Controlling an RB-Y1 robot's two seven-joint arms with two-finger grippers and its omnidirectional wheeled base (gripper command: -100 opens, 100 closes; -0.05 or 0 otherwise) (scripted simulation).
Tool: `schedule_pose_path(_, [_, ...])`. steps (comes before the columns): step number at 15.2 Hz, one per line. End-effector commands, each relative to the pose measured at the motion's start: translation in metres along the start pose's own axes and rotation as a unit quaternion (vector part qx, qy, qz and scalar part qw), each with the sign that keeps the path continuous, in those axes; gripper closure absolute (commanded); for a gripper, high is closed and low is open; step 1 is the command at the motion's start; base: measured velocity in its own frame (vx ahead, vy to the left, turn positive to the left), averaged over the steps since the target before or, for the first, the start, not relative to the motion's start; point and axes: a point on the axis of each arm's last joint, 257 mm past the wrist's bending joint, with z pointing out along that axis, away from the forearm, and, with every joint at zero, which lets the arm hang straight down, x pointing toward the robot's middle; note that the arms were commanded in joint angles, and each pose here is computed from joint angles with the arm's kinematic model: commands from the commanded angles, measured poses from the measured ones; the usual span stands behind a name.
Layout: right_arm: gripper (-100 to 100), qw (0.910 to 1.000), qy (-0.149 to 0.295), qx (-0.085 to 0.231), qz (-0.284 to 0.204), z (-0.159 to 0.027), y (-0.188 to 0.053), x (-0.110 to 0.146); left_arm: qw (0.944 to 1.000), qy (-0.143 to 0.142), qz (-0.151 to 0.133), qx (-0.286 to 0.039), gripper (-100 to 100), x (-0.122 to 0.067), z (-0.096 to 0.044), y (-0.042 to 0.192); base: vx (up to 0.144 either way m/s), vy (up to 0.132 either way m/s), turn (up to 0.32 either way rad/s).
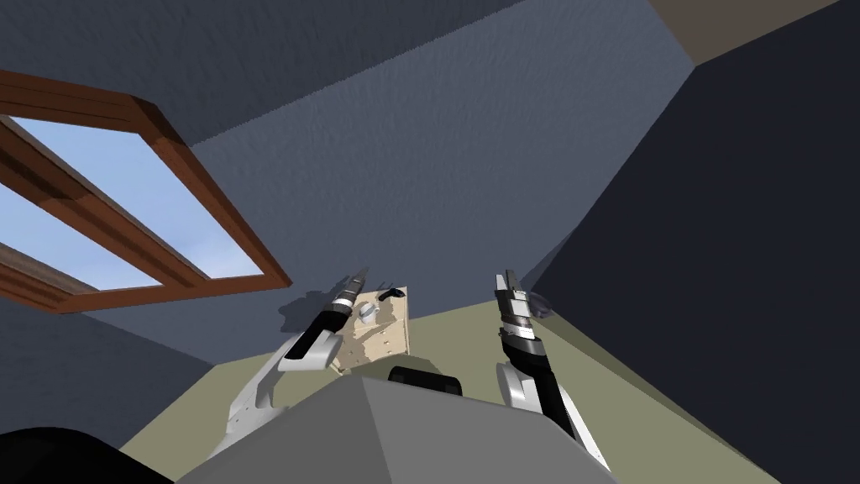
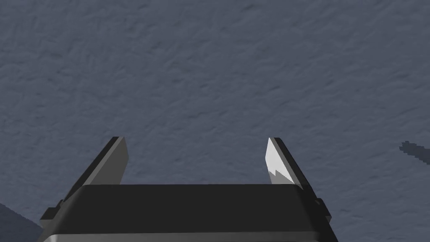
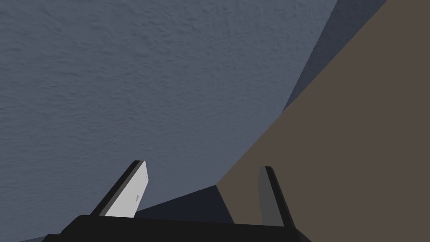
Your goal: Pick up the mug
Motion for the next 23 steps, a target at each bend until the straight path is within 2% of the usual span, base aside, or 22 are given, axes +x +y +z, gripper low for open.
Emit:
schedule_pose_path(1, [0, 1.0000, 0.000, 0.000, 0.000, 0.000, 0.000, 0.000, 0.9993, 0.005, 0.007, -0.035, -100, 0.002, 0.000, 0.024, 0.005, 0.031, -0.171])
schedule_pose_path(2, [0, 1.0000, 0.000, 0.000, 0.000, 0.000, 0.000, 0.000, 0.9993, 0.005, 0.007, -0.036, -100, 0.002, 0.000, 0.025, 0.004, 0.026, -0.073])
schedule_pose_path(3, [0, 1.0000, 0.000, 0.000, 0.000, 0.000, 0.000, 0.000, 0.9977, 0.006, 0.013, -0.066, -100, -0.002, 0.000, 0.048, 0.008, 0.026, -0.151])
schedule_pose_path(5, [0, 1.0000, 0.000, 0.000, 0.000, 0.000, 0.000, 0.000, 0.9972, 0.008, 0.013, -0.073, -100, -0.001, -0.001, 0.052, 0.004, 0.027, -0.098])
schedule_pose_path(6, [0, 1.0000, 0.000, 0.000, 0.000, 0.000, 0.000, 0.000, 0.9945, 0.009, 0.019, -0.102, -100, -0.006, -0.002, 0.074, 0.001, 0.025, -0.135])
schedule_pose_path(8, [0, 1.0000, 0.000, 0.000, 0.000, 0.000, 0.000, 0.000, 0.9935, 0.012, 0.019, -0.111, -100, -0.005, -0.003, 0.079, 0.003, 0.025, -0.101])
schedule_pose_path(9, [0, 1.0000, 0.000, 0.000, 0.000, 0.000, 0.000, 0.000, 0.9901, 0.012, 0.024, -0.138, -100, -0.010, -0.005, 0.100, 0.009, 0.023, -0.139])
schedule_pose_path(11, [0, 1.0000, 0.000, 0.000, 0.000, 0.000, 0.000, 0.000, 0.9883, 0.016, 0.024, -0.150, -100, -0.009, -0.007, 0.106, 0.007, 0.026, -0.112])
schedule_pose_path(12, [0, 1.0000, 0.000, 0.000, 0.000, 0.000, 0.000, 0.000, 0.9838, 0.016, 0.028, -0.176, -100, -0.015, -0.011, 0.127, 0.001, 0.028, -0.157])
schedule_pose_path(14, [0, 1.0000, 0.000, 0.000, 0.000, 0.000, 0.000, 0.000, 0.9816, 0.019, 0.027, -0.188, -100, -0.013, -0.013, 0.133, 0.001, 0.029, -0.108])
schedule_pose_path(15, [0, 1.0000, 0.000, 0.000, 0.000, 0.000, 0.000, 0.000, 0.9755, 0.020, 0.030, -0.217, -100, -0.018, -0.018, 0.155, 0.002, 0.026, -0.143])
schedule_pose_path(17, [0, 1.0000, 0.000, 0.000, 0.000, 0.000, 0.000, 0.000, 0.9733, 0.023, 0.030, -0.226, -100, -0.017, -0.021, 0.159, 0.001, 0.027, -0.114])
schedule_pose_path(18, [0, 1.0000, 0.000, 0.000, 0.000, 0.000, 0.000, 0.000, 0.9660, 0.025, 0.031, -0.255, -100, -0.022, -0.027, 0.181, 0.005, 0.027, -0.118])
schedule_pose_path(20, [0, 1.0000, 0.000, 0.000, 0.000, 0.000, 0.000, 0.000, 0.9635, 0.028, 0.031, -0.264, -100, -0.021, -0.030, 0.185, 0.004, 0.029, -0.113])
schedule_pose_path(21, [0, 1.0000, 0.000, 0.000, 0.000, 0.000, 0.000, 0.000, 0.9549, 0.030, 0.031, -0.294, -100, -0.025, -0.038, 0.206, 0.001, 0.027, -0.162])
schedule_pose_path(22, [0, 1.0000, 0.000, 0.000, 0.000, 0.000, 0.000, 0.000, 0.9524, 0.032, 0.030, -0.302, -100, -0.024, -0.041, 0.209, 0.002, 0.034, -0.156])
schedule_pose_path(23, [0, 1.0000, 0.000, 0.000, 0.000, 0.000, 0.000, 0.000, 0.9524, 0.032, 0.030, -0.302, -100, -0.024, -0.041, 0.209, 0.001, 0.027, -0.055])
